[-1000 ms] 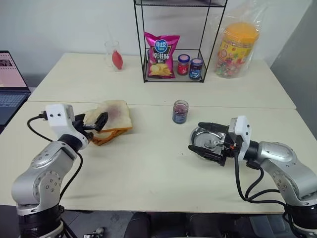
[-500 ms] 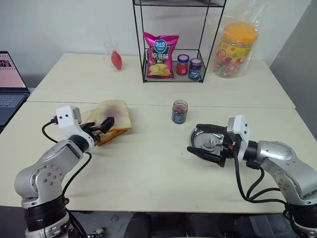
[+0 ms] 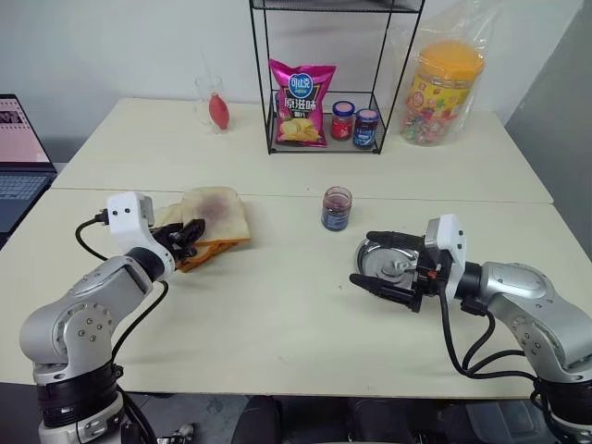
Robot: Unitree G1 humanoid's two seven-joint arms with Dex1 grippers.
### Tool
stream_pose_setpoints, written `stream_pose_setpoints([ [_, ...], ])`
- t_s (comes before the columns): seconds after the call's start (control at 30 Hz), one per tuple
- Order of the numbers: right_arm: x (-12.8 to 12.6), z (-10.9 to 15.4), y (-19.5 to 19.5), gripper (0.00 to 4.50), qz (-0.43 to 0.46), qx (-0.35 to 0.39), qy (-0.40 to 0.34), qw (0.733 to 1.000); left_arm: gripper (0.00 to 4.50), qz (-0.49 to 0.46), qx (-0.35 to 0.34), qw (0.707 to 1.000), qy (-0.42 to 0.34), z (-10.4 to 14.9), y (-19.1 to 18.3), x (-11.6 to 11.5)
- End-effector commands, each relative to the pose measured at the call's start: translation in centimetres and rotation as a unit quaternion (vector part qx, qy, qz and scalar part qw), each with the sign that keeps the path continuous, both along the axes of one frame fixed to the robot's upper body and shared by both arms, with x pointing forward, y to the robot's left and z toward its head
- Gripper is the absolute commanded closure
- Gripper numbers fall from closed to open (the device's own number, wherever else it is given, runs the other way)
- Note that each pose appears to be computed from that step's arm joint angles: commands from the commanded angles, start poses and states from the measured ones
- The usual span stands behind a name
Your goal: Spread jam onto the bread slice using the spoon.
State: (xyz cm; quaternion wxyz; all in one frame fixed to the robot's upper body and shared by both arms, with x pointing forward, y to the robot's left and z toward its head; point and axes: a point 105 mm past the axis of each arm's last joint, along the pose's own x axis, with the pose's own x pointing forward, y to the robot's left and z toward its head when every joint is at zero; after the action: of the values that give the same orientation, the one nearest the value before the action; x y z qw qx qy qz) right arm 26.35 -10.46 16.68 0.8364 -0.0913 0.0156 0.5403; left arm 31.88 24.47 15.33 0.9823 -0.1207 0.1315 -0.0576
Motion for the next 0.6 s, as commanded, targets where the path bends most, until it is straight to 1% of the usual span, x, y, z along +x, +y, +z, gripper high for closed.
stream_pose_setpoints([
  [0.03,-0.3,1.2,0.2,0.00,0.012,0.000,-0.023,1.000,3.20,-0.002,0.001,1.000,0.000,0.2,-0.1,-0.1],
  [0.17,-0.3,1.2,0.3,0.00,0.013,0.000,-0.023,1.000,4.06,0.005,-0.004,1.000,0.010,-0.3,0.3,-0.1],
  [0.23,-0.3,1.2,0.3,0.00,0.012,0.001,-0.024,1.000,4.41,0.005,-0.006,1.000,0.010,-0.3,0.3,-0.1],
  [0.27,-0.3,1.2,0.3,0.00,0.012,0.001,-0.024,1.000,4.47,0.004,-0.005,1.000,0.008,-0.2,0.2,-0.1],
  [0.43,-0.2,1.3,0.4,0.00,0.011,0.001,-0.024,1.000,4.47,-0.012,-0.010,1.000,-0.013,0.6,0.0,-0.2],
  [0.6,-0.1,1.4,0.3,0.00,0.010,-0.002,-0.026,1.000,4.47,-0.084,-0.045,0.994,-0.053,2.2,-1.8,-1.4],
])
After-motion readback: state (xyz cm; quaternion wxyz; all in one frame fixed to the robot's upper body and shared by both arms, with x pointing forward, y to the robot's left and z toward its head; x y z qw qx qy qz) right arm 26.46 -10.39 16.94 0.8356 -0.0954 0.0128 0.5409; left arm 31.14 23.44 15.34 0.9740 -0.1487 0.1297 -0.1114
